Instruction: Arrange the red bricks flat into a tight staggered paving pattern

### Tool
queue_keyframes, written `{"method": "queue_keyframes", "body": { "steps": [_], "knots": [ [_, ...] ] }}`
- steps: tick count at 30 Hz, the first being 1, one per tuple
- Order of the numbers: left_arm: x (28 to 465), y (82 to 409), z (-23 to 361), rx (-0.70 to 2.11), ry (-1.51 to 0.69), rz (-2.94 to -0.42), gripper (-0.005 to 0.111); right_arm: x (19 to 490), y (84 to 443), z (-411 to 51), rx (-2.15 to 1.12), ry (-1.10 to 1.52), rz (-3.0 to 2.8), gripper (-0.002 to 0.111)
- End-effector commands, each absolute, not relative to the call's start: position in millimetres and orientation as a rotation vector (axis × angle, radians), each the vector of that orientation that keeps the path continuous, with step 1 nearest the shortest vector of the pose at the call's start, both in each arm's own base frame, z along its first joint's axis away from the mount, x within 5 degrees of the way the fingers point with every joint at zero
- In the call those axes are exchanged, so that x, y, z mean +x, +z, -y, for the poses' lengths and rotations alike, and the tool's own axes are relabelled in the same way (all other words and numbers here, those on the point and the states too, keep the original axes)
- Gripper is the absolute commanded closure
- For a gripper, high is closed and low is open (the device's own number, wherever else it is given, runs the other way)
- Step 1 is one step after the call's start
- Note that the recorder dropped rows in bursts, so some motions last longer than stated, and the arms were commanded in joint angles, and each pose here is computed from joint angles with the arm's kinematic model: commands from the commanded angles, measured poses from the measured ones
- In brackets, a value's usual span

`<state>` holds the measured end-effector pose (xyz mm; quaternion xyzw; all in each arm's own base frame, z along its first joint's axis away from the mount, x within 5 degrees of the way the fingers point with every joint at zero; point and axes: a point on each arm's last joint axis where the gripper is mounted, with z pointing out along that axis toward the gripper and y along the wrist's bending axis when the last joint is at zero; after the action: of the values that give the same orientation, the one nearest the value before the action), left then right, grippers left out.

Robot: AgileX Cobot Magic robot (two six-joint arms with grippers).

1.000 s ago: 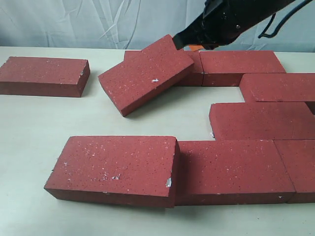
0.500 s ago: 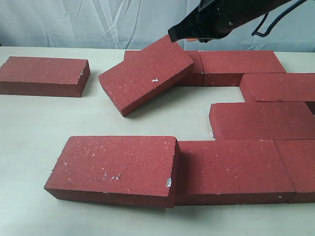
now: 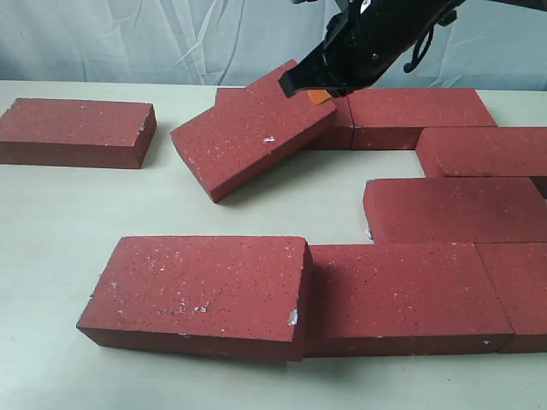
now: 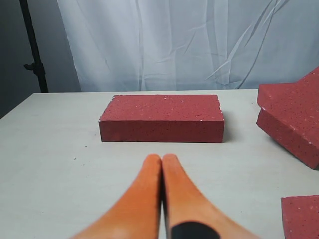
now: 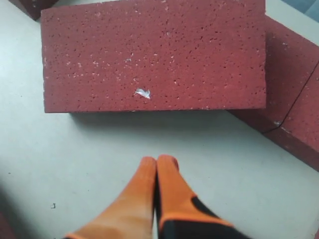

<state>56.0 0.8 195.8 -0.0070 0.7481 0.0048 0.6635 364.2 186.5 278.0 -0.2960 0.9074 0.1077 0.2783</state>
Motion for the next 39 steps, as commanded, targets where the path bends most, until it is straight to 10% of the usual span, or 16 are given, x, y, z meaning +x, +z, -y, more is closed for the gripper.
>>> {"method": "queue_keyframes", "body": {
  "steps": [1, 39],
  "knots": [
    [56, 195, -1, -0.021, 0.003, -1.679, 0.107, 365, 279, -185, -0.801, 0.276, -2.440, 0.109],
    [56, 195, -1, -0.016, 0.010, -1.679, 0.107, 522, 204, -174, -0.392, -0.047, -2.359, 0.109]
  ]
}}
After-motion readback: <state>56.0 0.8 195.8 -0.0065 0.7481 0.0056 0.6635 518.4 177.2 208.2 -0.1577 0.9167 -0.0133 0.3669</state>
